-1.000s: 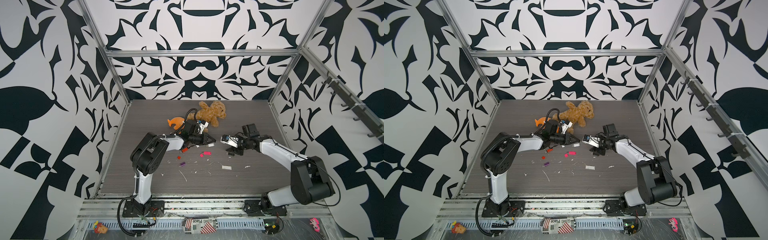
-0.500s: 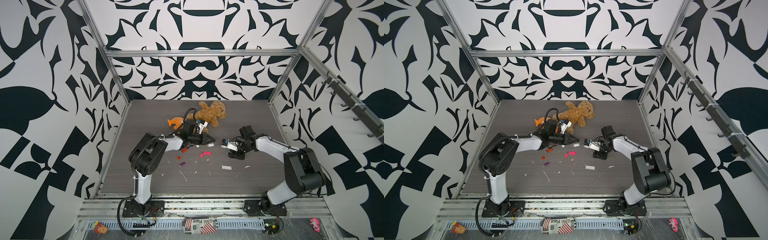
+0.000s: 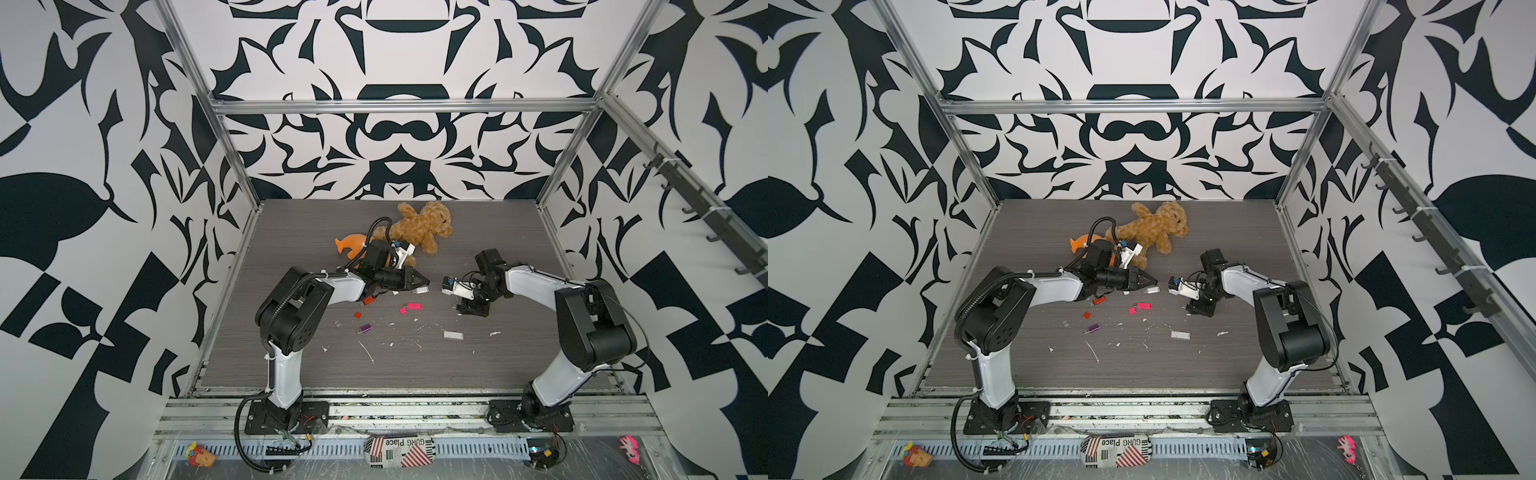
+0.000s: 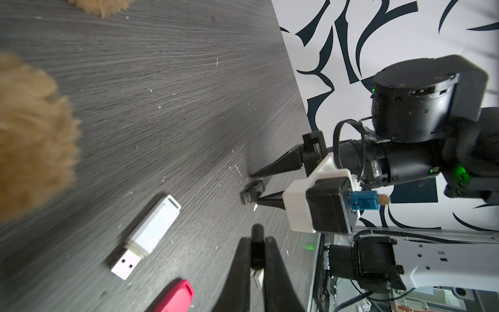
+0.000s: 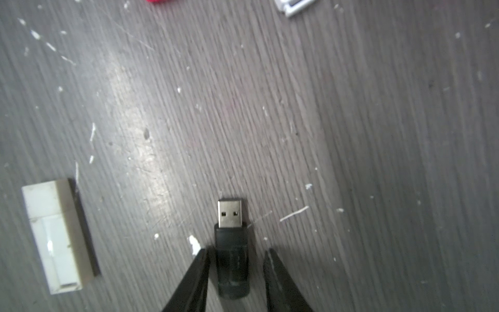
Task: Close the usb drive cover
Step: Pick up the USB drive from the center of the board, then close the cover of the USB drive.
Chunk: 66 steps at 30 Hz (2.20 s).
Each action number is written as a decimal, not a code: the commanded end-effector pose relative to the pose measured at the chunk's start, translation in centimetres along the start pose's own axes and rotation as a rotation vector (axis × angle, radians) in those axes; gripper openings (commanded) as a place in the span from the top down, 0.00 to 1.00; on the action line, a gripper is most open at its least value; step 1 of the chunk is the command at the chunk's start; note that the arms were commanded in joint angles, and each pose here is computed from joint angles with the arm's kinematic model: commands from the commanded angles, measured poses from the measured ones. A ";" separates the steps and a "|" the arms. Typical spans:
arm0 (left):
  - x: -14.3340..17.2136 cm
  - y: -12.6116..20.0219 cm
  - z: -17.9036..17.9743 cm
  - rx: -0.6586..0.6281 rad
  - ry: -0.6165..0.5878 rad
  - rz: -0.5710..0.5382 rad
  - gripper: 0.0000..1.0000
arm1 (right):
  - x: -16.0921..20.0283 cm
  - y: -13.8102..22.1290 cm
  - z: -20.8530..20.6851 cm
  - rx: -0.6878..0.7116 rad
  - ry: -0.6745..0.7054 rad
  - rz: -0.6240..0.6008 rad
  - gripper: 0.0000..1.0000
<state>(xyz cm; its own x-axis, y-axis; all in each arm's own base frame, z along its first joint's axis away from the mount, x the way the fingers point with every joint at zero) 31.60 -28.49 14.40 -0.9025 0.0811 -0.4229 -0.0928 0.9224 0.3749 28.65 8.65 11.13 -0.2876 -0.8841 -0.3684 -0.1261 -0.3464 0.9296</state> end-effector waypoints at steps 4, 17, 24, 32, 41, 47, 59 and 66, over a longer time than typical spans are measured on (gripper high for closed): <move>-0.5 0.6 -0.9 0.005 -0.023 -0.014 0.93 | 0.4 0.0 -0.2 -0.020 0.000 0.046 0.68; -0.7 0.8 -1.2 0.006 -0.010 -0.021 0.93 | 0.1 -0.1 0.2 -0.079 -0.012 -0.004 0.85; -0.6 1.3 -1.8 0.025 -0.004 -0.046 0.93 | -1.4 2.1 0.4 0.035 -0.003 -0.187 0.87; -0.7 1.4 -2.0 0.052 0.008 -0.071 0.93 | -4.8 3.7 2.4 0.174 0.074 -0.370 0.87; -0.6 1.5 -2.0 0.036 0.011 -0.082 0.93 | -6.3 3.6 3.2 0.280 0.111 -0.447 0.87; -0.4 1.3 -2.1 0.021 -0.001 -0.080 0.93 | -6.6 3.7 2.8 0.304 0.092 -0.460 0.87; -0.4 0.8 -2.2 0.013 -0.009 -0.068 0.93 | -7.3 4.0 2.2 0.326 0.061 -0.505 0.87; -0.2 0.7 -2.2 0.012 -0.012 -0.062 0.93 | -7.2 3.8 1.8 0.342 0.025 -0.483 0.88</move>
<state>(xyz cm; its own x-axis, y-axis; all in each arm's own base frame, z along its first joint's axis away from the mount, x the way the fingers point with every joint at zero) 31.02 -28.58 15.80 -0.8970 0.0240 -0.4413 -0.1433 0.9288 0.3419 27.84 14.22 16.61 -0.0913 -0.6749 -0.7323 -0.5027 -0.6035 0.6189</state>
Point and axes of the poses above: each gripper's point midway between its finger pads, its own y axis back along the fingers, its own z axis along the line the jaws close on, x = y × z, the point moved 10 cm from there along y, back along the fingers, and after that the axes turned 1 degree about y, right-handed, at the moved point
